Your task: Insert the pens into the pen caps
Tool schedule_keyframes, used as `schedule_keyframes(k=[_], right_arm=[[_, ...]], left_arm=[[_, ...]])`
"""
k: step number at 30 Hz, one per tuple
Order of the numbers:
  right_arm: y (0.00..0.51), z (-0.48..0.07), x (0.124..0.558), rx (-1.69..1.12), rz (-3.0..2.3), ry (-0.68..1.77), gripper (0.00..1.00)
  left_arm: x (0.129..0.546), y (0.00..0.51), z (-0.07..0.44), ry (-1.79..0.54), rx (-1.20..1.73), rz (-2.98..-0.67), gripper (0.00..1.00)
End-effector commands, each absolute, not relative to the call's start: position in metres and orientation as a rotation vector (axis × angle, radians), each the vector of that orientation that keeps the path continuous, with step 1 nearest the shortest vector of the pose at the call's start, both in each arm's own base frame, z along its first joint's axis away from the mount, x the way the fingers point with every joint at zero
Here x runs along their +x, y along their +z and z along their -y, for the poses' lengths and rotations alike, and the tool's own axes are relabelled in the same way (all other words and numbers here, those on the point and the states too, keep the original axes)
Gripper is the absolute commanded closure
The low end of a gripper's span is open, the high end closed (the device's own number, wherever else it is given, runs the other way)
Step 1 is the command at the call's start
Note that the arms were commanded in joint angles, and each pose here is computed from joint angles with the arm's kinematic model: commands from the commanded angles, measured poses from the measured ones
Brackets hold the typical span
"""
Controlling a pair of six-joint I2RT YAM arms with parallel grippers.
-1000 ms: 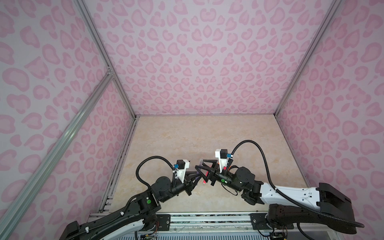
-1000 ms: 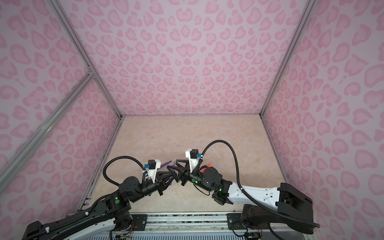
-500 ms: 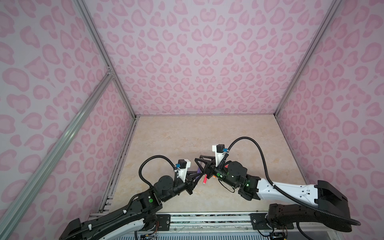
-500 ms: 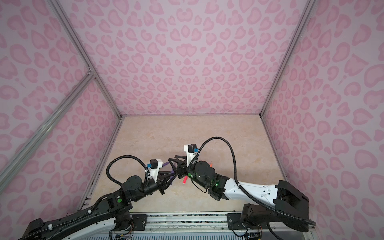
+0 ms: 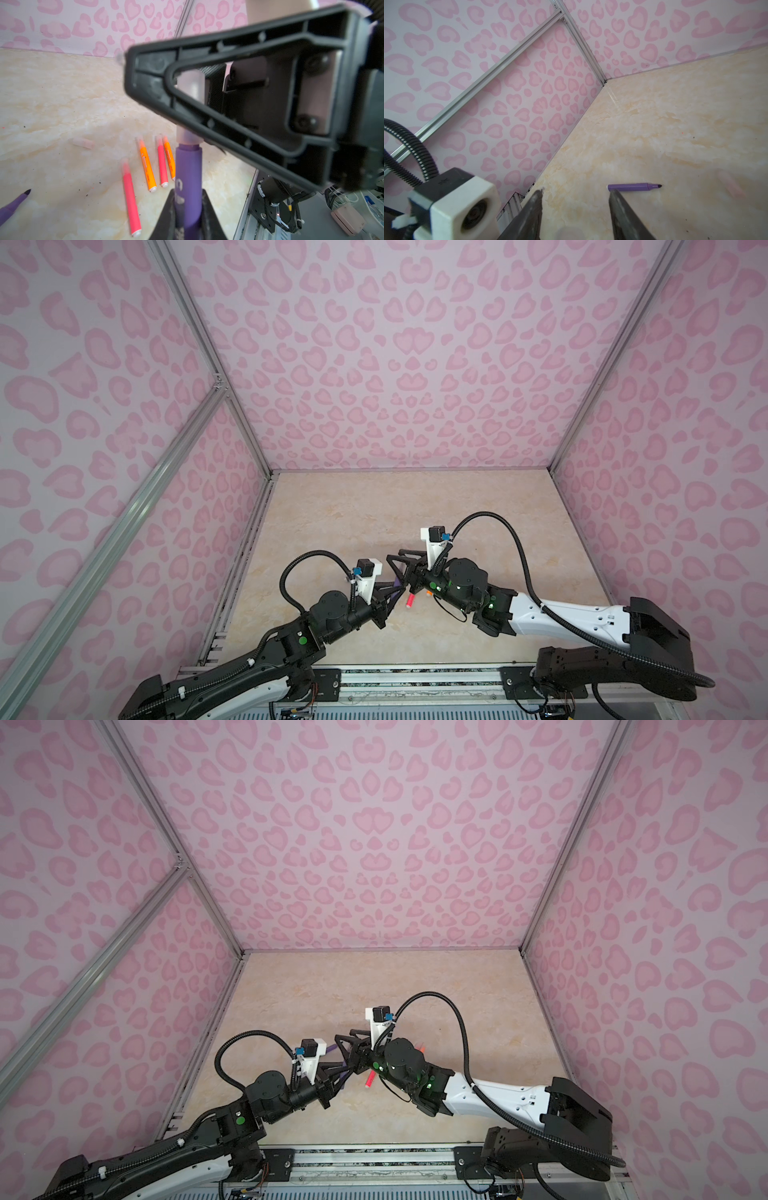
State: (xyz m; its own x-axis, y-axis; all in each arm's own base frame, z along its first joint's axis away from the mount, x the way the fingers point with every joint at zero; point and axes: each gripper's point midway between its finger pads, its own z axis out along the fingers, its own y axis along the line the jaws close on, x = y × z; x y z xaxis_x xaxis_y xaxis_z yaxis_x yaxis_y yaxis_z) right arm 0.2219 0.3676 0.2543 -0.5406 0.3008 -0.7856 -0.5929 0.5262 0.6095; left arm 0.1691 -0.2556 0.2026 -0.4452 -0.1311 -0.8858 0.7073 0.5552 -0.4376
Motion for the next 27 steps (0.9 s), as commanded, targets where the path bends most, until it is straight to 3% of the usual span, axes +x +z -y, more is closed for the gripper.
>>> schedule_keyframes(k=[1,7,13,22,27], right_arm=[[0.255,-0.370,0.219,-0.267,-1.809,1.180,0.44],[0.259,-0.359,0.225,-0.201,-1.792,1.152,0.43],[0.263,-0.356,0.231,-0.171,-1.801,1.124,0.48],[0.260,-0.359,0.233,-0.170,-1.814,1.127,0.73],[0.256,-0.360,0.231,-0.179,-1.832,1.131,0.82]], left_arm=[[0.173,0.218,0.256,-1.049,0.458,-1.729,0.97],[0.173,0.218,0.256,-1.044,0.458,-1.729,0.97],[0.174,0.217,0.257,-1.042,0.460,-1.733,0.97],[0.174,0.217,0.256,-1.037,0.461,-1.734,0.97],[0.175,0.217,0.255,-1.029,0.455,-1.733,0.97]])
